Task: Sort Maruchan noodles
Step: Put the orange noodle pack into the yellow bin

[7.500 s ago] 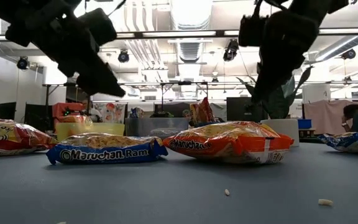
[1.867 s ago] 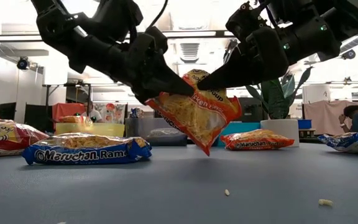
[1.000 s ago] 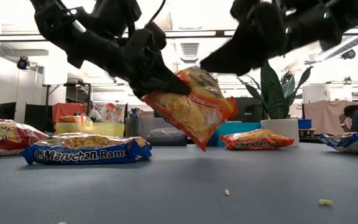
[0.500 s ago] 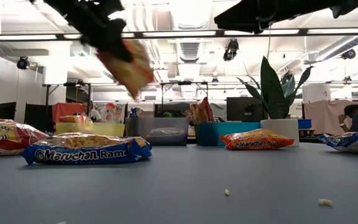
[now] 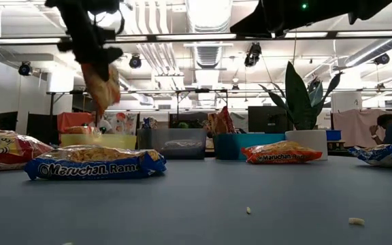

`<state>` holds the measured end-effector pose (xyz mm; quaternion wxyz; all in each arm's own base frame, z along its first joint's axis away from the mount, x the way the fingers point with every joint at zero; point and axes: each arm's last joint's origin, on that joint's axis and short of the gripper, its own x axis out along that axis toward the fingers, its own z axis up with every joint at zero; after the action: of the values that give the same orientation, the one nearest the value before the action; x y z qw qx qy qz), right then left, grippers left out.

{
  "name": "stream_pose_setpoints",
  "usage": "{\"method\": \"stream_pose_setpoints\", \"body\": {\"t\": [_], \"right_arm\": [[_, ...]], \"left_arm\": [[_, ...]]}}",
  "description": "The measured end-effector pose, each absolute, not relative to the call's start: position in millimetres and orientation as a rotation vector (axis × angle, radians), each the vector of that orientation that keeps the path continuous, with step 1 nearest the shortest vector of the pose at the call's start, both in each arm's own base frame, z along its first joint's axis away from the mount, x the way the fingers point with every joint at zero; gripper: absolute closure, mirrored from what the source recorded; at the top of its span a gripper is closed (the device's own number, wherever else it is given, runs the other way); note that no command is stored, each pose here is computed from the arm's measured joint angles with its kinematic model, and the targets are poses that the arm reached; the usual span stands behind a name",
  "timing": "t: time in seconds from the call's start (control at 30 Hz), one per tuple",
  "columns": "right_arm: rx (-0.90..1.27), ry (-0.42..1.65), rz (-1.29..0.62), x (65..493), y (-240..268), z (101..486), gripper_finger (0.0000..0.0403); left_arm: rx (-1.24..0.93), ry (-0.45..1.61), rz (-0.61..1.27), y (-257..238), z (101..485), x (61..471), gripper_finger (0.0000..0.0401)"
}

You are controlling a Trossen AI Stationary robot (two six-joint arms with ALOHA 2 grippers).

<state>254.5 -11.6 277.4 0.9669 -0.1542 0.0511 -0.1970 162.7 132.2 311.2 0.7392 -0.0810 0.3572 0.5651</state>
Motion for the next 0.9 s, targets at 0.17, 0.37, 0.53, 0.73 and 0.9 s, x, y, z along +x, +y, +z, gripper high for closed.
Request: {"method": "stream_pose_setpoints", "body": {"t": [0.17,0.37,0.53,0.73,0.9], "right_arm": [[-0.318,0.123,-0.38,254.5,-11.3,274.8,0.0163],[-0.322,0.123,-0.381,254.5,-11.3,274.9,0.0167],[-0.325,0.13,-0.38,255.6,-11.3,273.3,0.0165],[-0.325,0.132,-0.381,255.5,-11.8,273.1,0.0167],[-0.325,0.134,-0.388,255.4,-13.5,273.0,0.0165]], "left_arm": [[-0.257,0.847,1.298,158.1,296.3,156.5,0.028],[-0.281,0.885,1.281,173.9,279.6,170.6,0.028],[-0.31,0.92,1.282,182.9,264.7,180.4,0.028],[-0.395,0.935,1.2,187.0,252.7,189.1,0.028],[-0.398,0.957,1.199,190.6,245.6,192.8,0.028]]}}
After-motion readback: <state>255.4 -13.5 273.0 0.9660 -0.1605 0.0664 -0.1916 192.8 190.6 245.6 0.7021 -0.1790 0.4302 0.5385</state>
